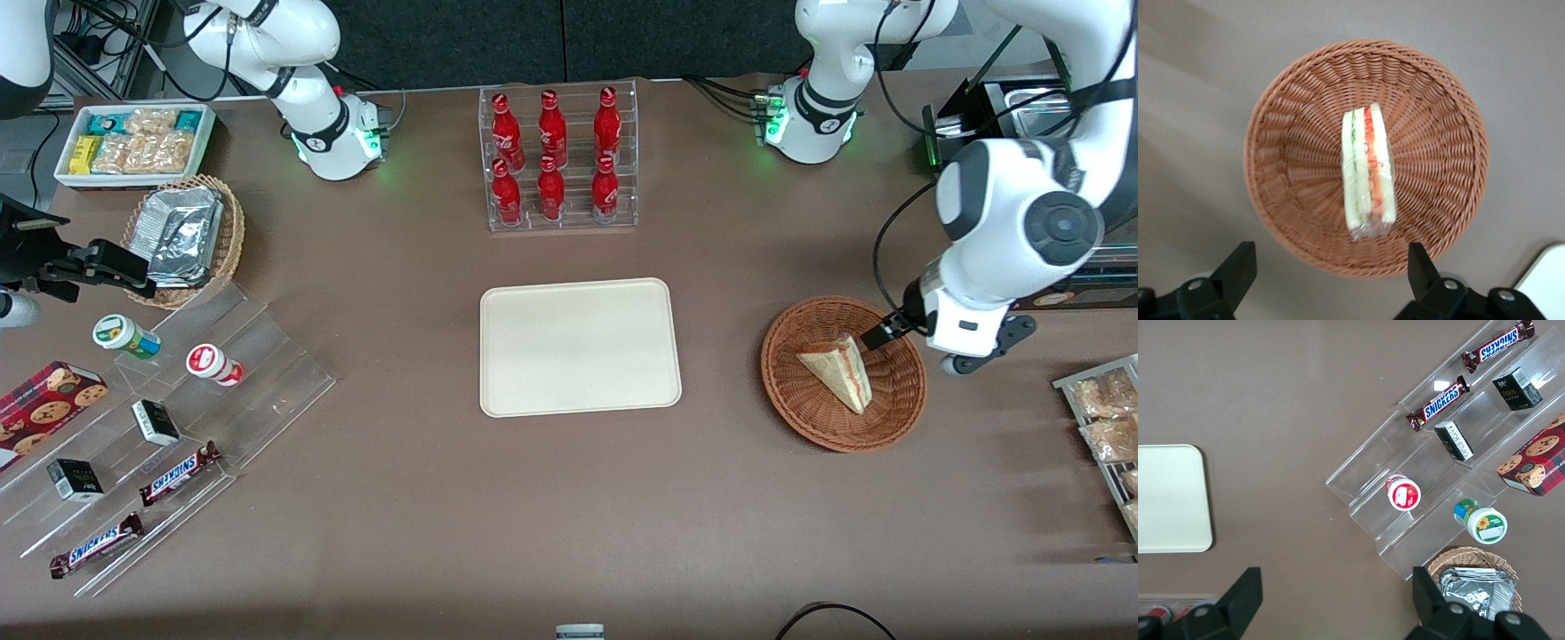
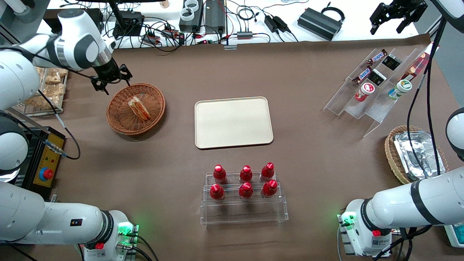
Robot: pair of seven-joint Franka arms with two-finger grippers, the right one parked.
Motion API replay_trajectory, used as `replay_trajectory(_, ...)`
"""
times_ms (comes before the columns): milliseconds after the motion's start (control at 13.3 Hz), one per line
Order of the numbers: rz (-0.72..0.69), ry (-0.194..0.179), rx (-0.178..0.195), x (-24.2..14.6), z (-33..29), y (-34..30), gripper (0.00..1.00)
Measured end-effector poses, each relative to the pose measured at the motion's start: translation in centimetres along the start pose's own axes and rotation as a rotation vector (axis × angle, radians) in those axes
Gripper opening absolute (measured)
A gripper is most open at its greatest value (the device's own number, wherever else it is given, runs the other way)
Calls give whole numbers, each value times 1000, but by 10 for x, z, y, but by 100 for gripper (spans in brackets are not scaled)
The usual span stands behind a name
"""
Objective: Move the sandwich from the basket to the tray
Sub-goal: 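Move the left gripper over the wrapped sandwich in the wicker basket, then lower the open left gripper around the sandwich and close on it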
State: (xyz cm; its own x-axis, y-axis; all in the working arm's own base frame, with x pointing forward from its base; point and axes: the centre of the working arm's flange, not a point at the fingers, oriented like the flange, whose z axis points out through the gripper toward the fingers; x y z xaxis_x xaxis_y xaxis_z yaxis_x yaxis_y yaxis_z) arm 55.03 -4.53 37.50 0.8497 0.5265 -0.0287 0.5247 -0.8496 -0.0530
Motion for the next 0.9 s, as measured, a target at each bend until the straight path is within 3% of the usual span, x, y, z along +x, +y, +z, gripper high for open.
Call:
replay_trajectory(226,-26,41,-35,-8,25,2,100)
replay_trajectory(451,-50,59,-54,-10,42,9,100)
replay_trajectory(902,-47,28,-32,-13,75,19,100)
